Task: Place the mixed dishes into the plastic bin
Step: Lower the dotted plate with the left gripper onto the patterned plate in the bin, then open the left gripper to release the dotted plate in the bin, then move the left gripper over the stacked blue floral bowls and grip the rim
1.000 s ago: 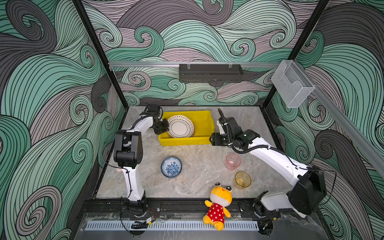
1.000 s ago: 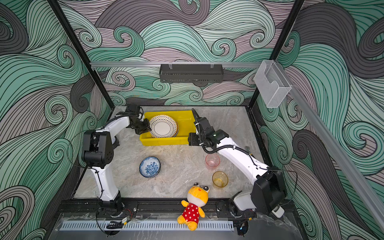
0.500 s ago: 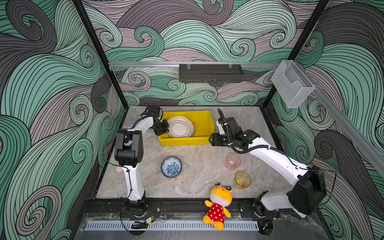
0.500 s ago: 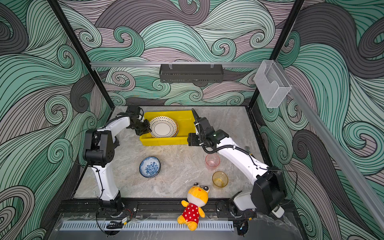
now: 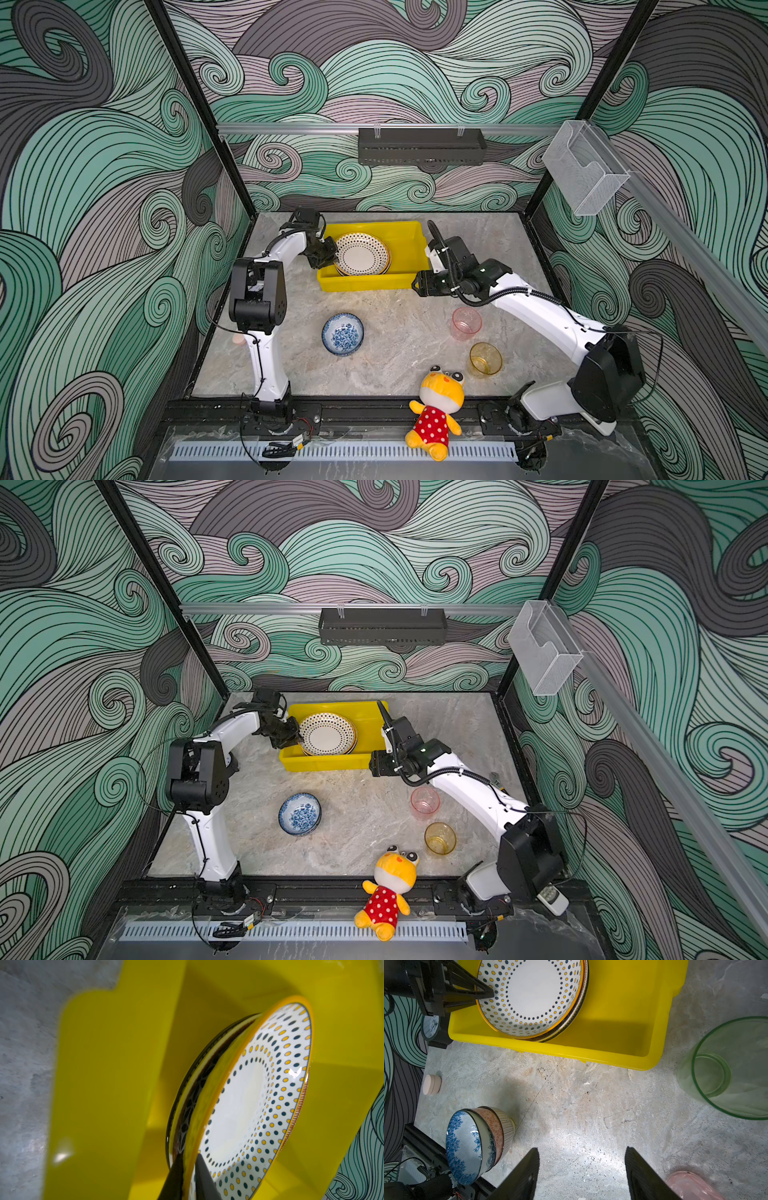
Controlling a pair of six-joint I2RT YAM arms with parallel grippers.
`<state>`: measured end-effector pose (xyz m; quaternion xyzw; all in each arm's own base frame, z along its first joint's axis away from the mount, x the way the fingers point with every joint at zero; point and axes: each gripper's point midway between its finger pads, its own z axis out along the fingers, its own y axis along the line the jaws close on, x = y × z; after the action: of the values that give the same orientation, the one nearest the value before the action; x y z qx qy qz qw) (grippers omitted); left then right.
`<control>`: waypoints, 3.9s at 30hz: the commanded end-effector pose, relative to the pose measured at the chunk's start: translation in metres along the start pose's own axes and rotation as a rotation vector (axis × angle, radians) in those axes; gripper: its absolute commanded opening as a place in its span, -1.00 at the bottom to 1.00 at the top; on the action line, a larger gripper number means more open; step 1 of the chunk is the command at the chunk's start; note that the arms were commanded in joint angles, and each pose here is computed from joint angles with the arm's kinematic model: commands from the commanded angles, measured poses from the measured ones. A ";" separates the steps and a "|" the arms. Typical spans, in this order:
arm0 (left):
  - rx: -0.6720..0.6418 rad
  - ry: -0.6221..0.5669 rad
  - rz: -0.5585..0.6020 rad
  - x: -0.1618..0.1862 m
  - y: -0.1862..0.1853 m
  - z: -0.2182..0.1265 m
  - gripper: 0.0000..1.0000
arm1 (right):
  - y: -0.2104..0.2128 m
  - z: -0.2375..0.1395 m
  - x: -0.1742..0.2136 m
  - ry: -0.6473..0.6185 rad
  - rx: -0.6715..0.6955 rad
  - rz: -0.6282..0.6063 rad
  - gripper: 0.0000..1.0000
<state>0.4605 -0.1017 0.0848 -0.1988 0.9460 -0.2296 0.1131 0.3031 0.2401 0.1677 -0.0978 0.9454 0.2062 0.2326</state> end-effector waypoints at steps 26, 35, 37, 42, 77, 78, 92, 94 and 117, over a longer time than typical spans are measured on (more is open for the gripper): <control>-0.010 0.004 0.031 0.004 -0.011 -0.026 -0.52 | 0.018 -0.006 0.003 0.010 -0.018 -0.053 0.34; -0.018 0.004 0.044 0.008 -0.013 -0.033 -0.50 | 0.019 -0.008 0.007 0.012 -0.010 -0.061 0.33; -0.025 0.002 0.056 0.010 -0.014 -0.036 -0.49 | 0.019 -0.009 0.007 0.012 -0.009 -0.062 0.34; -0.083 0.002 0.101 0.013 -0.010 -0.047 -0.49 | 0.020 -0.009 0.008 0.010 -0.007 -0.065 0.34; -0.199 0.023 0.336 0.144 0.031 -0.142 -0.41 | 0.042 -0.011 0.025 0.015 -0.030 -0.095 0.34; -0.199 0.023 0.342 0.148 0.033 -0.143 -0.41 | 0.041 -0.012 0.025 0.016 -0.026 -0.096 0.34; -0.247 0.139 0.350 0.201 0.057 -0.137 -0.39 | 0.045 -0.017 0.031 0.005 -0.029 -0.111 0.35; -0.261 0.143 0.345 0.205 0.059 -0.137 -0.39 | 0.045 -0.017 0.032 0.008 -0.029 -0.115 0.35; -0.325 0.138 0.202 0.227 0.080 -0.116 -0.37 | 0.035 -0.018 0.037 -0.002 0.004 -0.152 0.36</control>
<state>0.2004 -0.0907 0.1188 -0.0898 0.9917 -0.0837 0.0392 0.2543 0.2656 0.1803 -0.1647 0.9343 0.2025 0.2430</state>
